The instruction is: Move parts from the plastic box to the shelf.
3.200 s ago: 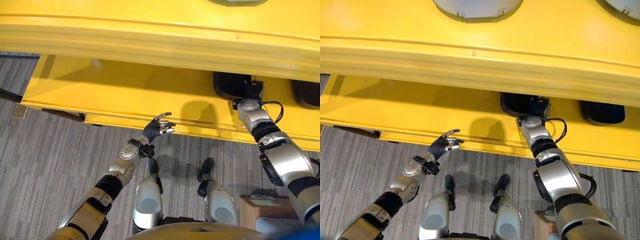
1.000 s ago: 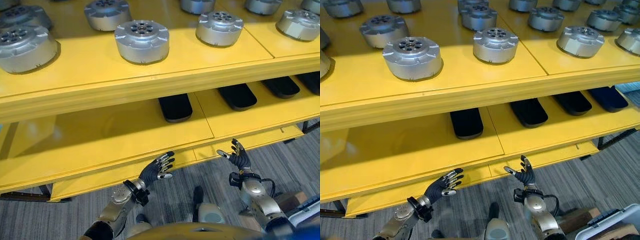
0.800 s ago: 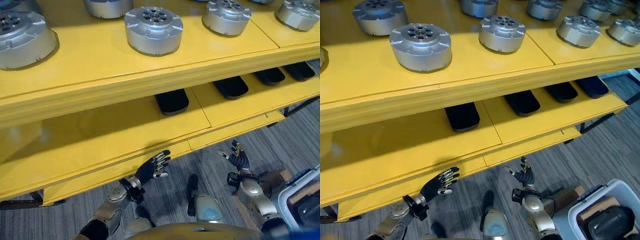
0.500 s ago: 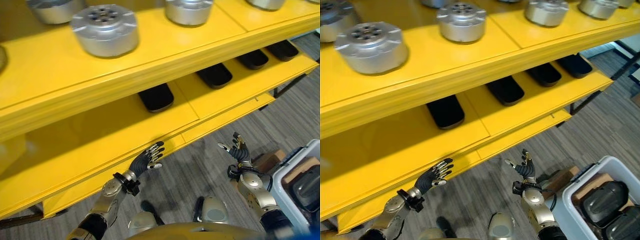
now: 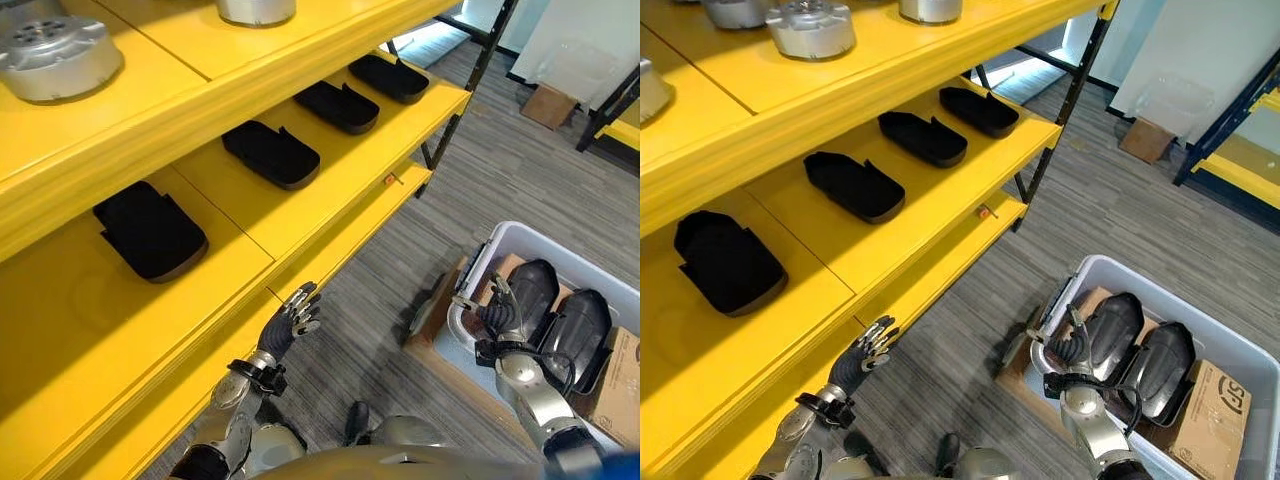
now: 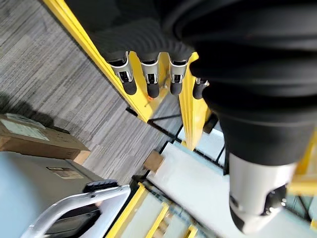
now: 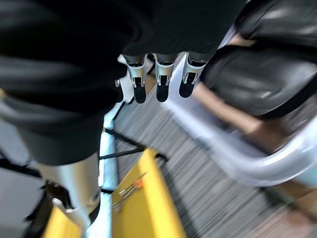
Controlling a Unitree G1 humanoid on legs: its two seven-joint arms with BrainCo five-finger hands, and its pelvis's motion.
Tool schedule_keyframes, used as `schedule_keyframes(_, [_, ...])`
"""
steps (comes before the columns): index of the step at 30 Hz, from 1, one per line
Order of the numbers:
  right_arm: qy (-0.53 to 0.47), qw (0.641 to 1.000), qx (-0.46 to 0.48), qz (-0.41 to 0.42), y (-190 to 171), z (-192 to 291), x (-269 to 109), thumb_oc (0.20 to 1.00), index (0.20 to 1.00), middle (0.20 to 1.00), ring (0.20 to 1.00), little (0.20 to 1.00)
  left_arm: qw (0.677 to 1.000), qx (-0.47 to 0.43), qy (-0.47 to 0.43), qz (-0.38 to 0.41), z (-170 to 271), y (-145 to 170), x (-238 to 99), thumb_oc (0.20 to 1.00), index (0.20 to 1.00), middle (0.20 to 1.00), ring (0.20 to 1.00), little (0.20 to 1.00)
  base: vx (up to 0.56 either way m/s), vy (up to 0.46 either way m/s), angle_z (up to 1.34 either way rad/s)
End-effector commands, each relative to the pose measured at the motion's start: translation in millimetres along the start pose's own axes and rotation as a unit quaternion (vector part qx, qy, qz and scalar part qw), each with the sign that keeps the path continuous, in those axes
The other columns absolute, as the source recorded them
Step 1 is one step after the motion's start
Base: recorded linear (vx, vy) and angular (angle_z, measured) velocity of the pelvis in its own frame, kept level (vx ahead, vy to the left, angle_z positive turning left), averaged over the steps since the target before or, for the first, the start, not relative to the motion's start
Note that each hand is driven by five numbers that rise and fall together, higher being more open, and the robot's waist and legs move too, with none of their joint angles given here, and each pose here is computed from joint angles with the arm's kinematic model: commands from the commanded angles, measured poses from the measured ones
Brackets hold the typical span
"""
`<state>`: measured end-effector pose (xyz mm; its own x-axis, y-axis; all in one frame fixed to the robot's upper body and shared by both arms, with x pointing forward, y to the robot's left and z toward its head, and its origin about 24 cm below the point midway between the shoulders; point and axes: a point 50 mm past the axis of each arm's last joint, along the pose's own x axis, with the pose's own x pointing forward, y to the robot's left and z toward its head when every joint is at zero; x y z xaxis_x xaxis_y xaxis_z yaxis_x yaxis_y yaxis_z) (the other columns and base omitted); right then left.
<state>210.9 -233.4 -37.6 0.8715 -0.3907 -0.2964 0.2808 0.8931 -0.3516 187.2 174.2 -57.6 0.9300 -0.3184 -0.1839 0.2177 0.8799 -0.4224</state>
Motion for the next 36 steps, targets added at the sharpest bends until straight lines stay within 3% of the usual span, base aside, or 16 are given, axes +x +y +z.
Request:
schedule_keyframes(1, [-0.069, 0.996, 0.027, -0.058, -17.9, 27.7, 10.4, 1.000, 1.000, 1.000, 1.000, 1.000, 0.998, 0.004, -0.046, -0.040, 23.9, -7.6, 10.8, 1.000, 1.000, 1.000, 1.000, 1.000, -0.02, -0.504, -0.15])
schedule_keyframes(11, [-0.064, 0.998, -0.001, 0.004, -12.4, 18.2, 8.9, 1.000, 1.000, 1.000, 1.000, 1.000, 0.995, -0.015, -0.086, 0.037, 33.7, 8.2, 6.9, 1.000, 1.000, 1.000, 1.000, 1.000, 0.04, -0.142, -0.59])
schedule_keyframes(25, [-0.047, 0.993, 0.053, 0.095, 39.9, 22.9, -3.2, 1.000, 1.000, 1.000, 1.000, 1.000, 0.998, -0.003, -0.067, -0.010, 26.3, -2.7, 11.2, 1.000, 1.000, 1.000, 1.000, 1.000, 0.17, 0.060, -0.46])
schedule_keyframes(36, [-0.058, 0.991, 0.066, 0.096, 59.3, 38.4, 1.8, 1.000, 1.000, 1.000, 1.000, 1.000, 0.998, 0.057, -0.025, -0.029, 20.6, -5.0, 15.8, 1.000, 1.000, 1.000, 1.000, 1.000, 0.05, 0.070, -0.23])
